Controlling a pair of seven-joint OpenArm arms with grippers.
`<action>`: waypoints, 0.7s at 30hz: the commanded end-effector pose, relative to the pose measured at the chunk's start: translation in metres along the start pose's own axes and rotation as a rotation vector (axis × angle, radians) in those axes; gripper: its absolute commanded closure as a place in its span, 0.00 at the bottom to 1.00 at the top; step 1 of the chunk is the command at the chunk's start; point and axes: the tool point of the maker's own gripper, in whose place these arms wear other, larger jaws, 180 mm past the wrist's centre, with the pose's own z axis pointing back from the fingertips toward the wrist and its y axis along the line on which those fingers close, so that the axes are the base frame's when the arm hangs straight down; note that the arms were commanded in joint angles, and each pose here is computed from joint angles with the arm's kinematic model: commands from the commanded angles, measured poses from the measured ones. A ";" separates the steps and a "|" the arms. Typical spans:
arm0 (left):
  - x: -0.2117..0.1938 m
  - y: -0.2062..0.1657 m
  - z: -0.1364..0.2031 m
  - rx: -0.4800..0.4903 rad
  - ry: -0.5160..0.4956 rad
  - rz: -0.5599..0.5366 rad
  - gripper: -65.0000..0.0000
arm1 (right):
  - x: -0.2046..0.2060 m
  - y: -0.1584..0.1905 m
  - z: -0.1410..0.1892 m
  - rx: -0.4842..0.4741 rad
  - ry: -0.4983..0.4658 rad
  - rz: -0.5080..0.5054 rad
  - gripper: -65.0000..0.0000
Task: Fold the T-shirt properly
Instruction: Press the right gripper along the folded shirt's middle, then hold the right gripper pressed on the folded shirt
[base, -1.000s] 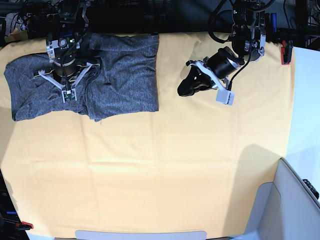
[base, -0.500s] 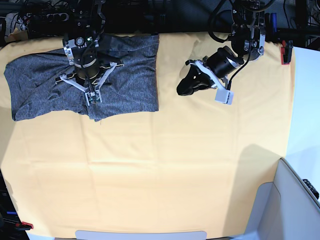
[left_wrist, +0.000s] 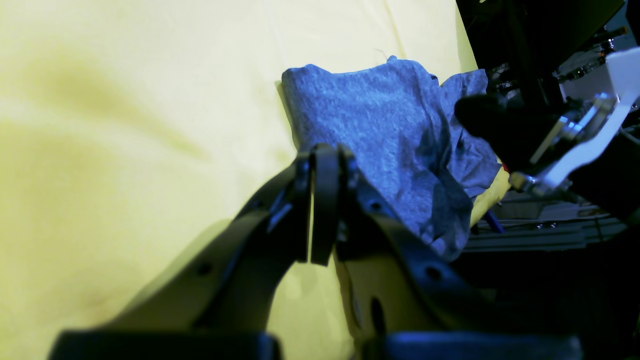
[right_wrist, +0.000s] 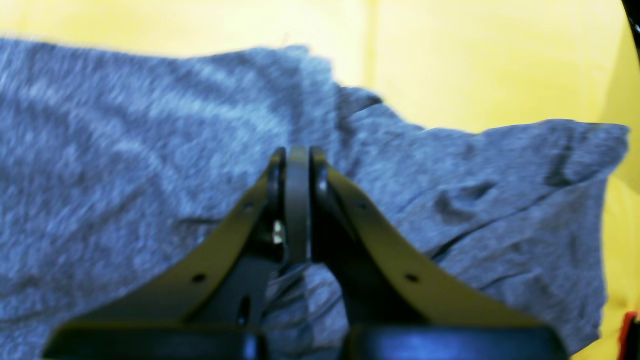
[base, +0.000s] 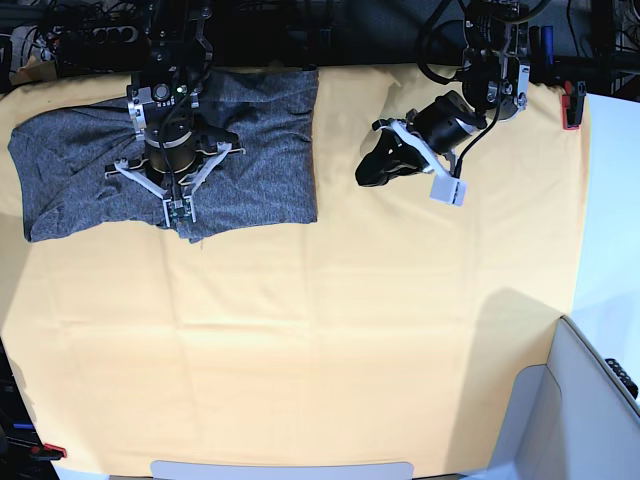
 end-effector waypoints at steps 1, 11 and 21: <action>0.013 -0.007 0.001 -0.028 -0.042 -0.016 0.99 | 0.010 -0.008 0.001 -0.025 -0.038 -0.005 1.00; 0.038 -0.005 0.006 -0.025 -0.065 -0.092 0.99 | 0.033 -0.034 -0.002 -0.093 -0.090 -0.027 1.00; 0.063 -0.009 0.022 -0.006 -0.136 -0.138 0.99 | 0.041 -0.046 -0.003 -0.122 -0.108 -0.043 1.00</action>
